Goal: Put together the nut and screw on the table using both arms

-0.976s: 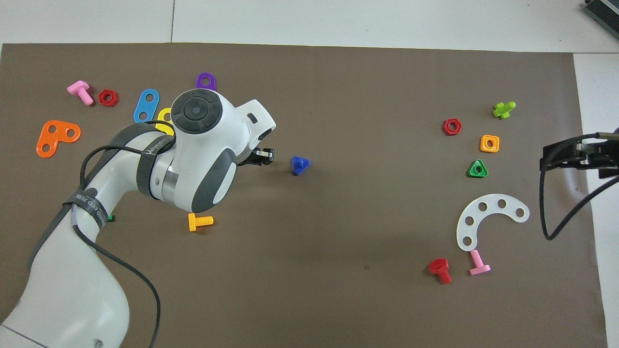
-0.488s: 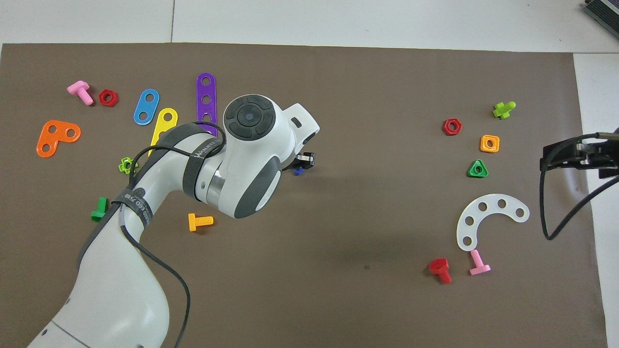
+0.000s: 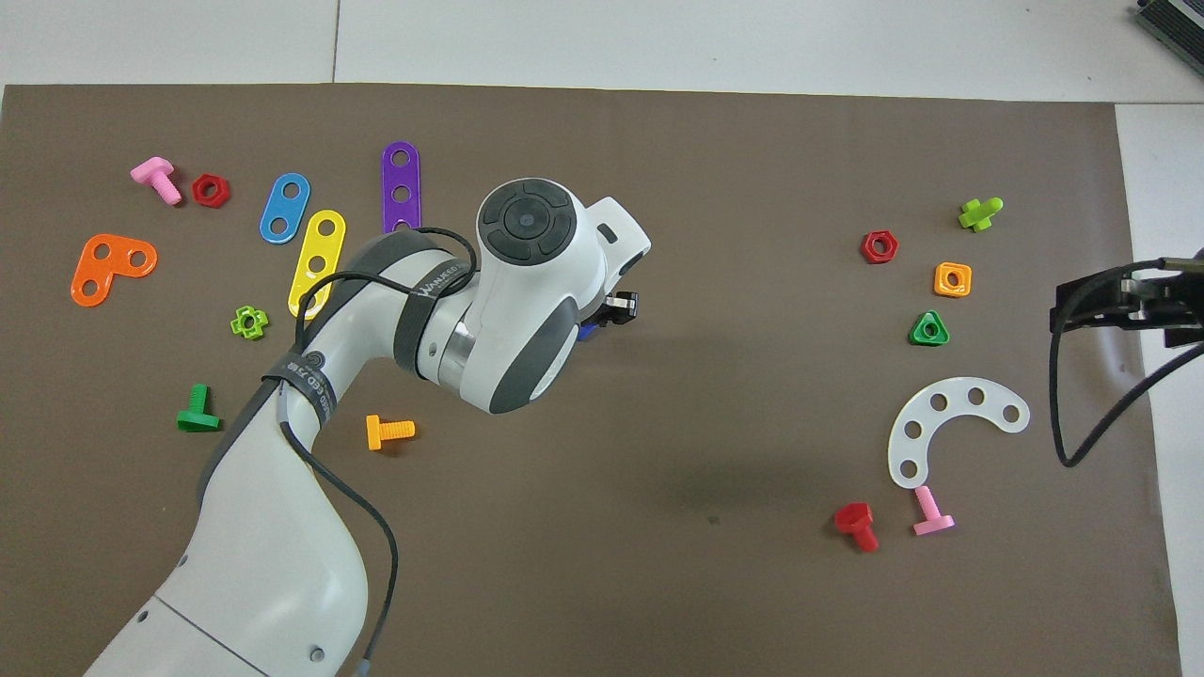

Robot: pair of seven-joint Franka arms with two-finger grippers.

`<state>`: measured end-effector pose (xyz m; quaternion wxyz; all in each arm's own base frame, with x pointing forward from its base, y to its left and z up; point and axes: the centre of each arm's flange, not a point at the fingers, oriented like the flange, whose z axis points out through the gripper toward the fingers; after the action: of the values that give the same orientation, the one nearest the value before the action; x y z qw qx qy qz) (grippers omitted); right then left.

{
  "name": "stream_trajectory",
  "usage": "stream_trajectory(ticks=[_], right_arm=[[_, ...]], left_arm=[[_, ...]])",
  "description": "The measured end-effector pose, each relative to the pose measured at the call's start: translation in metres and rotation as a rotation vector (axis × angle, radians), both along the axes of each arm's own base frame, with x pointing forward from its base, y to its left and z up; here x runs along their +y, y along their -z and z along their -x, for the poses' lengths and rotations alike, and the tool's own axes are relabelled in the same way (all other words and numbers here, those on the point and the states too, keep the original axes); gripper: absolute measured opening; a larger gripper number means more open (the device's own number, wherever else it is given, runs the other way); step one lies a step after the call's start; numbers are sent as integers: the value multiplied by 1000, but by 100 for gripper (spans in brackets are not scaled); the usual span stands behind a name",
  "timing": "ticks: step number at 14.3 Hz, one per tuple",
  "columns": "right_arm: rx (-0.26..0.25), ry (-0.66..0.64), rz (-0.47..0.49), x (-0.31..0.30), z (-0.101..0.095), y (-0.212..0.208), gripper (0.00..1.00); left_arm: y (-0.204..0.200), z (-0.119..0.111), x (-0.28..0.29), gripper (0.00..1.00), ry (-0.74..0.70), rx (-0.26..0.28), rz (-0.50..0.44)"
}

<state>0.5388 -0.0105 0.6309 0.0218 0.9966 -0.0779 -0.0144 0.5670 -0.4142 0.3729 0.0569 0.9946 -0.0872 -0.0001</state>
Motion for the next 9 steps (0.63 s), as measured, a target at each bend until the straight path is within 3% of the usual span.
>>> stream_trajectory(ticks=[9], right_arm=[[0, 0, 0, 0, 0, 0, 100]], left_arm=[[4, -2, 2, 47, -4, 4, -5]])
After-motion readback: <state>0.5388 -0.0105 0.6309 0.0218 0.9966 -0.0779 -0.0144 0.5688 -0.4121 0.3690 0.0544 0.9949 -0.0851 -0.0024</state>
